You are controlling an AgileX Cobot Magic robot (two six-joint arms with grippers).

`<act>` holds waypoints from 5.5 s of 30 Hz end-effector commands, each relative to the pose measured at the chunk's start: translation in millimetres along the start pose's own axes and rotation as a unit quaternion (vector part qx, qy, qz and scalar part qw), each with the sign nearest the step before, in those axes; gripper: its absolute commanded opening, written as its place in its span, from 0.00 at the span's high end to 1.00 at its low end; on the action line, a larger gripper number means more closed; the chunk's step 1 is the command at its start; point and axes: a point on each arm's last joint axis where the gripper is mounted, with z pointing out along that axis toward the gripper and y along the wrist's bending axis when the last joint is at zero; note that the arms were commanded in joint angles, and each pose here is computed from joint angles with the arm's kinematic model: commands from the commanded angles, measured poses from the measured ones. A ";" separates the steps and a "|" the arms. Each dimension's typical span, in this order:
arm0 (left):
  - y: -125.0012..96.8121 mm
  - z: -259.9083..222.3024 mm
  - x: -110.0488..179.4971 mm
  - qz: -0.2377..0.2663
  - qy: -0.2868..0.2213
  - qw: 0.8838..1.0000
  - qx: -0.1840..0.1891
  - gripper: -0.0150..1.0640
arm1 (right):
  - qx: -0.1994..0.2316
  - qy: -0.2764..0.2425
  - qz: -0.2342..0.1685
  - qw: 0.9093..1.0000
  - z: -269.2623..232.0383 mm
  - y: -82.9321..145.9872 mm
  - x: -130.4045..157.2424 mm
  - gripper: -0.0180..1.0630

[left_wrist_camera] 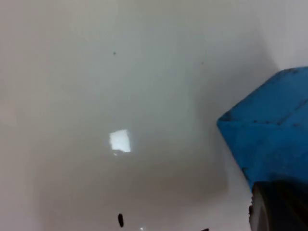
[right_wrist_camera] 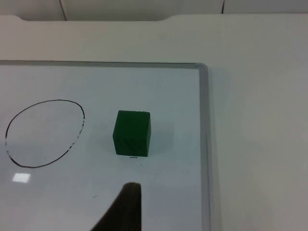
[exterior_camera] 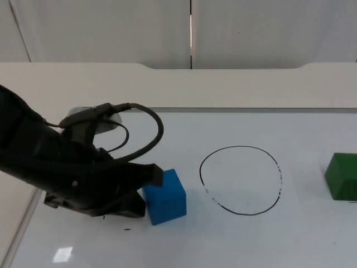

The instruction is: Push the two cubes into the marked area.

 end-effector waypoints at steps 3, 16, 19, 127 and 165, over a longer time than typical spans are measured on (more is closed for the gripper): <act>-1.6 5.9 1.5 -0.017 0.004 1.000 0.014 0.99 | 0.002 -0.005 -0.001 1.000 -0.4 0.2 -0.2 0.01; -9.9 12.8 -10.2 0.005 -0.009 0.999 0.038 0.99 | 0.002 -0.005 -0.001 1.000 -0.4 0.2 -0.2 0.01; -9.6 12.7 -12.9 0.006 -0.014 0.999 0.032 0.99 | 0.002 -0.005 -0.001 1.000 -0.4 0.2 -0.2 0.01; -55.8 17.4 -46.9 0.180 -0.087 0.978 -0.061 0.99 | 0.002 -0.005 -0.001 1.000 -0.4 0.2 -0.2 0.01; 3.0 -178.6 -64.5 0.100 -0.254 0.962 0.011 0.99 | 0.004 -0.004 -0.002 1.000 -0.4 -0.2 0.0 0.01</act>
